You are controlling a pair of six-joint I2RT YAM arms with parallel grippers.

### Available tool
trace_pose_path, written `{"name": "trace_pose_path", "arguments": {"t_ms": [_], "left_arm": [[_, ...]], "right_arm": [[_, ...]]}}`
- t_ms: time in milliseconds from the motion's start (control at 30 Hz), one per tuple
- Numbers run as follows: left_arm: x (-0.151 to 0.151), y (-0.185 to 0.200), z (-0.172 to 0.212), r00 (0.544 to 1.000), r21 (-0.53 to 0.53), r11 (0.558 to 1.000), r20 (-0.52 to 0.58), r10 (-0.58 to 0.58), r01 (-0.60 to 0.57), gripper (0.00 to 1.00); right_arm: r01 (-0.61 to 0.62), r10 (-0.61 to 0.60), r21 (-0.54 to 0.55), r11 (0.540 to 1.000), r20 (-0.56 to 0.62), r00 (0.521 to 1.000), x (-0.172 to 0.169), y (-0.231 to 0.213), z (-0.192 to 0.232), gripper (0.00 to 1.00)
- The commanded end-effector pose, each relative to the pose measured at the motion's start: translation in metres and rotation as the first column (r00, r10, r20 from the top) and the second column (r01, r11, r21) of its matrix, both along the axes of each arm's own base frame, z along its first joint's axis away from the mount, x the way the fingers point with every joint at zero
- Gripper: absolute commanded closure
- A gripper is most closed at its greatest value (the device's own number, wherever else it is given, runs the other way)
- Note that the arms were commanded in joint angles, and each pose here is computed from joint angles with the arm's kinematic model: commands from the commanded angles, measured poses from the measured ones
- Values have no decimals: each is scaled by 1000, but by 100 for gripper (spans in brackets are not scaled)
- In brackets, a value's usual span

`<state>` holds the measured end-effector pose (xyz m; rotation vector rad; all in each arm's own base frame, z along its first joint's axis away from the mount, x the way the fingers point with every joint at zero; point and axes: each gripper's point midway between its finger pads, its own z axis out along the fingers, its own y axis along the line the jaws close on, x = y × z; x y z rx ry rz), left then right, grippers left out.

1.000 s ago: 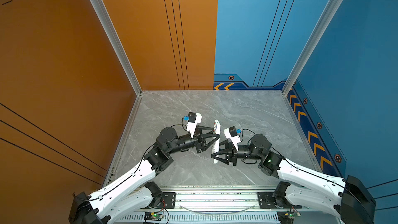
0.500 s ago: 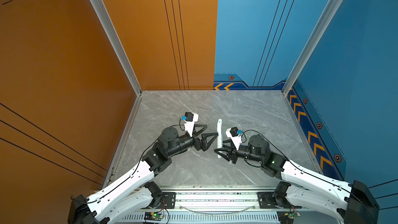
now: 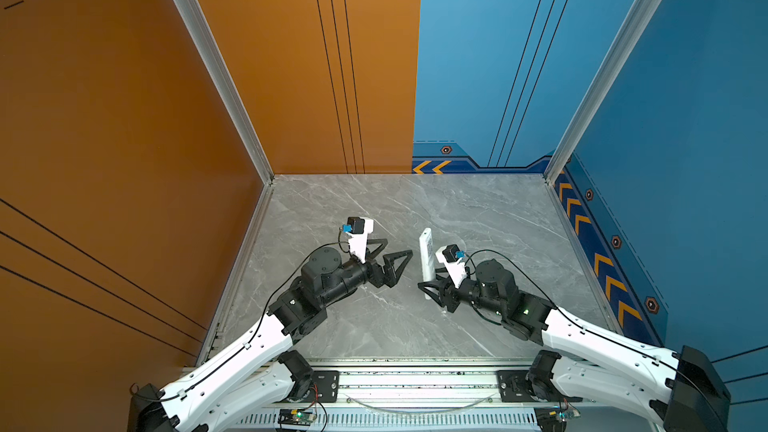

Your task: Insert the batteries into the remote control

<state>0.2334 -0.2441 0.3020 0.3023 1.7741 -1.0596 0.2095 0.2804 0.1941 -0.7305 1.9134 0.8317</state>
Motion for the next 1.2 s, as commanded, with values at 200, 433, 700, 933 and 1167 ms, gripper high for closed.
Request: {"name": "trace_pose_path", "arguments": {"t_ms": [200, 433, 700, 933, 1167], "left_arm": [[8, 7, -13, 994, 53, 994, -41, 97, -95, 7], [8, 8, -13, 989, 53, 990, -59, 137, -134, 11], [9, 10, -13, 979, 26, 983, -93, 183, -182, 13], [10, 12, -15, 969, 10, 976, -119, 219, -219, 20], [9, 10, -10, 966, 0, 973, -119, 228, -229, 24]], "right_arm": [[93, -84, -123, 988, 76, 994, 13, -5, -3, 100], [113, -101, -141, 984, 90, 991, 16, -5, -5, 100], [150, -136, -157, 976, 101, 986, 20, -8, -8, 100], [182, -166, -163, 970, 112, 980, 25, -11, -9, 100], [208, -191, -163, 964, 114, 975, 28, -12, -12, 100]]}}
